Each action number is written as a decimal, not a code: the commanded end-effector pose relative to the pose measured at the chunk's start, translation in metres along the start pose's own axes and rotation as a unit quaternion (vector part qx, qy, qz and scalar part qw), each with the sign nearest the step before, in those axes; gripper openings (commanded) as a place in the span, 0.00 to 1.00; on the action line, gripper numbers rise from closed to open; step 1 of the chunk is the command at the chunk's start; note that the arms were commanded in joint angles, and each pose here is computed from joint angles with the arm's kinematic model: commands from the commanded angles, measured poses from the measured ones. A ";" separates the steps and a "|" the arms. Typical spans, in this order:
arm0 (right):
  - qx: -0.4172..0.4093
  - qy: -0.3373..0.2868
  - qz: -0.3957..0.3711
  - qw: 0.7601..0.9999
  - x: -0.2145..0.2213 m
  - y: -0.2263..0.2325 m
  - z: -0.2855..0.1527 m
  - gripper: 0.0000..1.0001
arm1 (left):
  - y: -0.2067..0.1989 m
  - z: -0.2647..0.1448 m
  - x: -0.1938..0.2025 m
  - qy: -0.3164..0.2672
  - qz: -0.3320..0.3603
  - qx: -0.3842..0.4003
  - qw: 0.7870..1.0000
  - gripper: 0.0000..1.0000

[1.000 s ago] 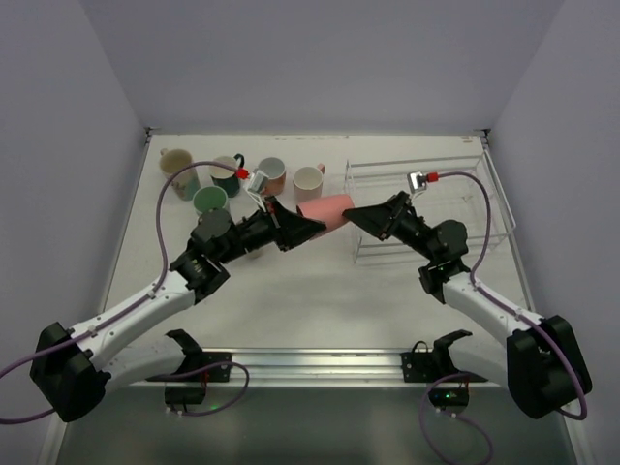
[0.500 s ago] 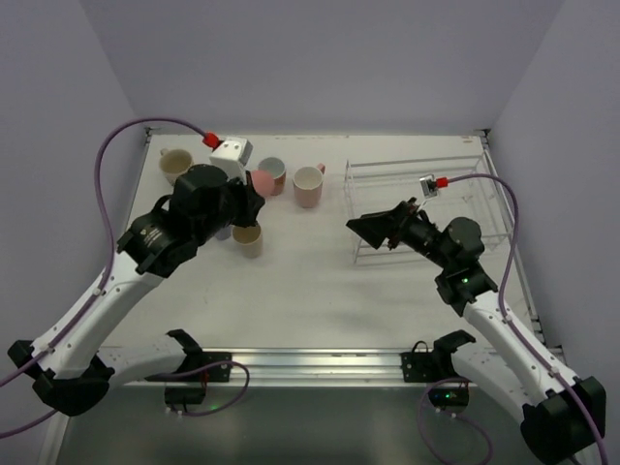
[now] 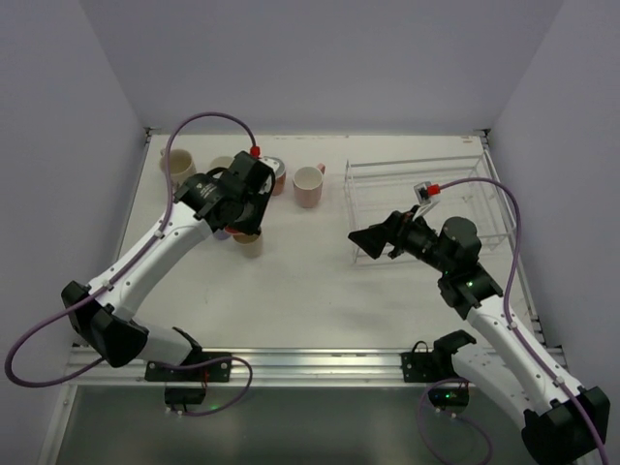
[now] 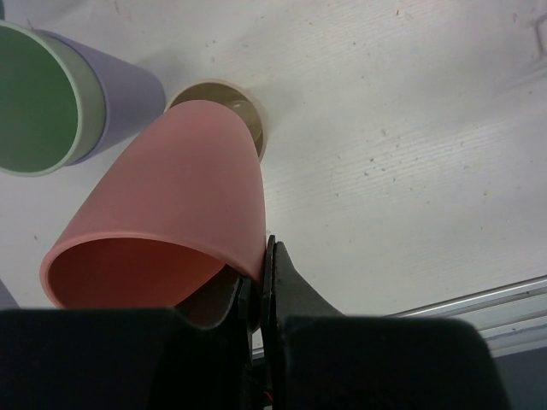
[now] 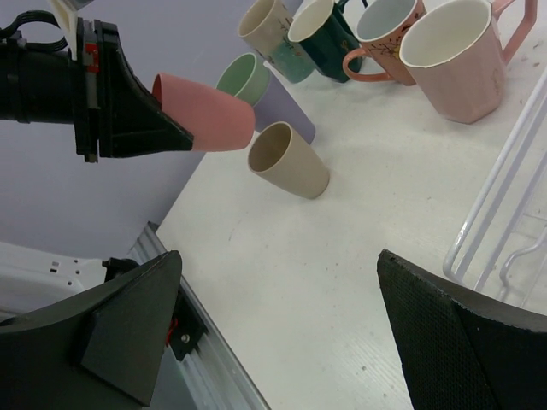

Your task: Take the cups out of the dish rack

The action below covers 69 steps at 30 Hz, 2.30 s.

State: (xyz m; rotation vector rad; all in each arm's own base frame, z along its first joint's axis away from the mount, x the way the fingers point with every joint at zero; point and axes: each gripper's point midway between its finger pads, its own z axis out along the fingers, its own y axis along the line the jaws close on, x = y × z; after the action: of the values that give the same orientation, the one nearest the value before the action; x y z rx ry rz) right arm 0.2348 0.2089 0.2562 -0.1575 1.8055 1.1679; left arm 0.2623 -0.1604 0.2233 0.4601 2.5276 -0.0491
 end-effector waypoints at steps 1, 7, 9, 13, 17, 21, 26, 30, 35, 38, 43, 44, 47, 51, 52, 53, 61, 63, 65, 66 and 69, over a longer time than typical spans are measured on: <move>-0.002 -0.010 -0.020 1.000 -0.004 0.001 0.000 0.99 | 0.005 -0.003 -0.003 0.012 0.022 -0.001 1.000 0.00; 0.000 -0.004 -0.017 1.000 0.000 -0.002 0.001 0.99 | -0.001 0.012 -0.002 0.032 0.027 0.012 0.999 0.00; 0.002 -0.007 -0.017 1.000 -0.001 -0.003 0.001 0.99 | 0.001 0.017 0.002 0.041 0.026 0.011 0.999 0.00; 0.001 -0.007 -0.018 1.000 0.000 -0.003 0.000 0.99 | 0.006 0.026 0.009 0.058 0.028 0.009 0.998 0.00; 0.003 -0.004 -0.015 1.000 0.001 -0.005 0.002 0.99 | 0.009 0.033 0.008 0.061 0.029 0.007 0.998 0.00; 0.002 -0.002 -0.013 1.000 0.002 -0.005 0.003 0.99 | 0.007 0.039 0.014 0.072 0.030 0.010 0.997 0.00; 0.001 -0.001 -0.012 1.000 0.003 -0.005 0.003 0.99 | 0.009 0.052 0.029 0.094 0.033 0.001 0.995 0.00; 0.002 -0.002 -0.012 1.000 0.003 -0.006 0.003 0.99 | 0.010 0.058 0.032 0.099 0.032 -0.002 0.995 0.00; 0.000 0.001 -0.009 1.000 0.005 -0.006 0.004 0.99 | 0.008 0.062 0.030 0.097 0.031 -0.003 0.995 0.02; 0.000 0.001 -0.010 1.000 0.005 -0.006 0.004 0.99 | 0.009 0.067 0.028 0.098 0.035 -0.009 0.995 0.10; 0.000 -0.001 -0.010 1.000 0.004 -0.006 0.003 0.99 | 0.013 0.076 0.022 0.098 0.036 -0.023 0.994 0.21; 0.000 -0.001 -0.010 1.000 0.005 -0.007 0.004 0.99 | 0.015 0.077 0.021 0.098 0.036 -0.028 0.994 0.23; 0.000 0.000 -0.010 1.000 0.005 -0.006 0.003 0.99 | 0.018 0.081 0.021 0.101 0.036 -0.040 0.993 0.32; -0.001 -0.001 -0.011 1.000 0.005 -0.006 0.003 0.99 | 0.020 0.082 0.017 0.092 0.034 -0.049 0.994 0.42; 0.000 -0.002 -0.011 1.000 0.005 -0.006 0.003 0.99 | 0.021 0.081 0.015 0.087 0.032 -0.052 0.994 0.44; 0.000 -0.002 -0.011 1.000 0.005 -0.006 0.003 0.99 | 0.022 0.081 0.013 0.084 0.031 -0.053 0.995 0.45; 0.002 -0.006 -0.014 1.000 0.003 -0.007 0.003 0.99 | 0.033 0.056 -0.019 0.024 0.010 -0.083 0.996 0.96; 0.003 -0.008 -0.016 1.000 0.001 -0.006 0.003 0.99 | 0.036 0.042 -0.036 -0.010 0.002 -0.086 0.996 1.00; 0.005 -0.013 -0.022 1.000 -0.001 -0.005 0.001 0.99 | 0.040 0.031 -0.049 -0.034 -0.007 -0.093 0.995 1.00; 0.009 -0.016 -0.024 1.000 -0.003 -0.006 0.000 0.99 | 0.041 0.018 -0.062 -0.062 -0.015 -0.092 0.994 1.00; 0.017 -0.031 -0.035 0.999 -0.014 -0.001 -0.006 0.99 | 0.053 -0.017 -0.091 -0.141 -0.045 -0.109 0.983 1.00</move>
State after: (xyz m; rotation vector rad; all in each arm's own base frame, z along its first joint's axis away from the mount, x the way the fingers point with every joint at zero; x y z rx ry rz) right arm 0.2365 0.2052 0.2420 -0.1492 1.8298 1.1308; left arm 0.3245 -0.1466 0.2103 0.4080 2.4920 0.1624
